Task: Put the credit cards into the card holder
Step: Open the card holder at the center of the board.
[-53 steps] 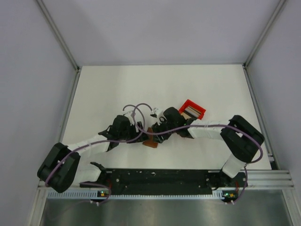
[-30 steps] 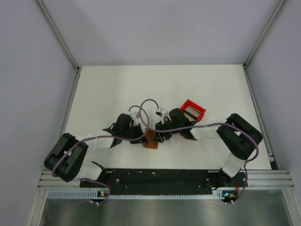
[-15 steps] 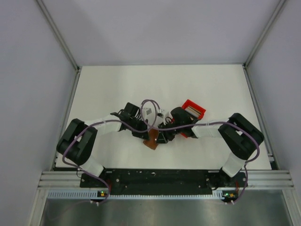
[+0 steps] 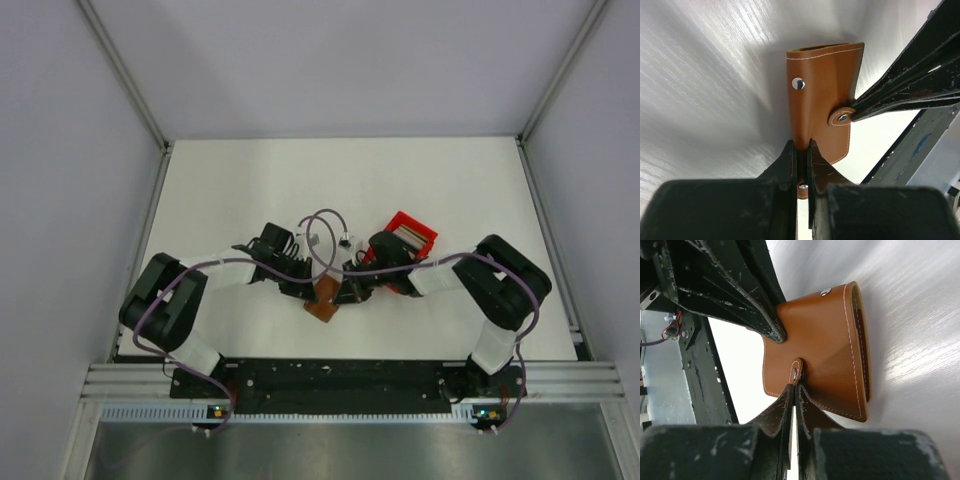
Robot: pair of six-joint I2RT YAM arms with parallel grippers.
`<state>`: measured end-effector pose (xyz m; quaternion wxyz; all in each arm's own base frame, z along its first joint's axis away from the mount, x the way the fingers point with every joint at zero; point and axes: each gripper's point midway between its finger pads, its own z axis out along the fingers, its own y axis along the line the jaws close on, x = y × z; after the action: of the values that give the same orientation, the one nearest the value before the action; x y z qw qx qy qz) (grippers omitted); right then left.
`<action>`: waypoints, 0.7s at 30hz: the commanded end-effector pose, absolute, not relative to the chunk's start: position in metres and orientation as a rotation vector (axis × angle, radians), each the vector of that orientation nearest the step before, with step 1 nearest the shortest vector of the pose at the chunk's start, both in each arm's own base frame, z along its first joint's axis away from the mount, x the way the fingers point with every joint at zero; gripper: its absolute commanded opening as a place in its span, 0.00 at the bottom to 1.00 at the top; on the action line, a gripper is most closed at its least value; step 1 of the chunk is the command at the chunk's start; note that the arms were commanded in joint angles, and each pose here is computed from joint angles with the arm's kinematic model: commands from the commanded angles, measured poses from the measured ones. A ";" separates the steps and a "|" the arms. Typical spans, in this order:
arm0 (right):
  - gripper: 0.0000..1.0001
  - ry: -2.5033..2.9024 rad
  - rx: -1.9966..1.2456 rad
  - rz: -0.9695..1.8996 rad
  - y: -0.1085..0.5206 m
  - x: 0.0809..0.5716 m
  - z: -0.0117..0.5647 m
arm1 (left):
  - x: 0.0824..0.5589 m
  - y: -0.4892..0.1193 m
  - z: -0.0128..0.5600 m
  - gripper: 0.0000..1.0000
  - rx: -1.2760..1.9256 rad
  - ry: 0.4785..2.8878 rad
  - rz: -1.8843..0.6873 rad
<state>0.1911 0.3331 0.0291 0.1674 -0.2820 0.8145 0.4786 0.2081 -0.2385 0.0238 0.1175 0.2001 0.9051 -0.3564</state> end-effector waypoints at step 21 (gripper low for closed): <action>0.00 2.089 -1.240 1.497 0.334 0.112 0.053 | 0.275 -0.216 0.013 0.00 0.049 2.548 -0.777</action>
<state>0.1783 0.3255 0.0369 0.2466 -0.3662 0.7771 0.4485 0.2050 -0.2425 0.0214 0.1019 0.0745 0.9176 -0.3769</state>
